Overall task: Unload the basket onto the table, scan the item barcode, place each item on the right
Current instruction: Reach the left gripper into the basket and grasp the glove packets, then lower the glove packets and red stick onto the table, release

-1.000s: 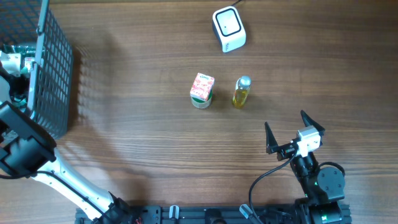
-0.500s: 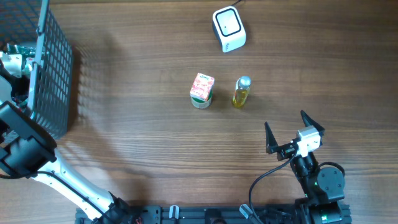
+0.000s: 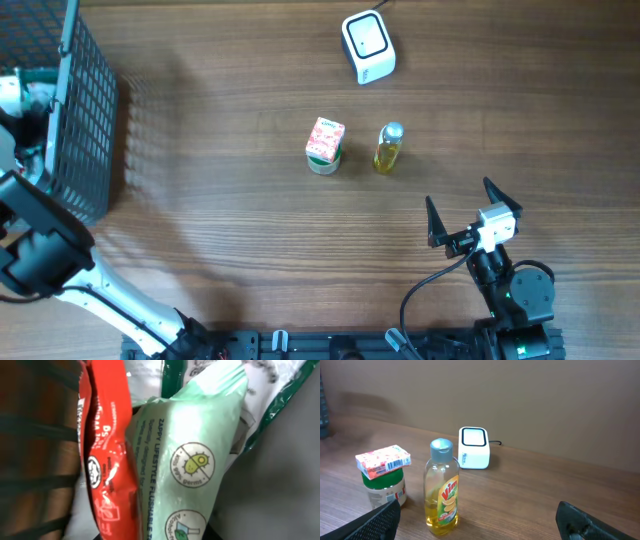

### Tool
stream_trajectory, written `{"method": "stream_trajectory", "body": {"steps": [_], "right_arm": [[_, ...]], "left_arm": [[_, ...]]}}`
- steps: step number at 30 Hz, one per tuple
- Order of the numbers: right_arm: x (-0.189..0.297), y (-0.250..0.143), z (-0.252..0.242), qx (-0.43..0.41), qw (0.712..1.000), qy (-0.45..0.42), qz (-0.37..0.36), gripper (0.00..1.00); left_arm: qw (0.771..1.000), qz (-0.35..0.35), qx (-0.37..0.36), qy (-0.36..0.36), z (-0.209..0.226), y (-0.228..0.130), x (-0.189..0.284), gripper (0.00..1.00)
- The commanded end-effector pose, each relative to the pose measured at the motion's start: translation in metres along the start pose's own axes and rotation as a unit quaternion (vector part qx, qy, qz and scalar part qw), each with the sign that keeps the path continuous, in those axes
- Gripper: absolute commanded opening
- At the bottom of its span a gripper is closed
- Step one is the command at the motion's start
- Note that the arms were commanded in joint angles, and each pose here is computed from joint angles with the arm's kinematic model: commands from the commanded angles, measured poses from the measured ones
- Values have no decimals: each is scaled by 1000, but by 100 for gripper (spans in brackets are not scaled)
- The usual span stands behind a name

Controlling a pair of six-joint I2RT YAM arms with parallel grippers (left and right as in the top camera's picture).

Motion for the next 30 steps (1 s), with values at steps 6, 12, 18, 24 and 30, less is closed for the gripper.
{"method": "stream_trajectory", "body": {"steps": [6, 12, 18, 24, 30], "right_arm": [[0, 0, -1, 3, 1000, -2, -2, 100], [0, 0, -1, 3, 1000, -2, -2, 100], [0, 0, -1, 3, 1000, -2, -2, 100], [0, 0, -1, 3, 1000, -2, -2, 100], [0, 0, -1, 3, 1000, -2, -2, 100]], "left_arm": [[962, -230, 80, 126, 54, 80, 190, 18], [913, -365, 68, 170, 43, 100, 325, 16], [855, -497, 97, 110, -16, 98, 448, 14], [877, -469, 83, -60, -111, 70, 477, 11], [950, -245, 104, -162, -191, 30, 412, 7]]}}
Point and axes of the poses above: each gripper's point midway between its finger pads, its own x axis back along the fingers, its own z axis along the line the jaws close on, y = z × x, the point moved 5 cm from there along x, back along the fingers, and after that the axes turned 5 degrees about -x, right-handed, at the moved point
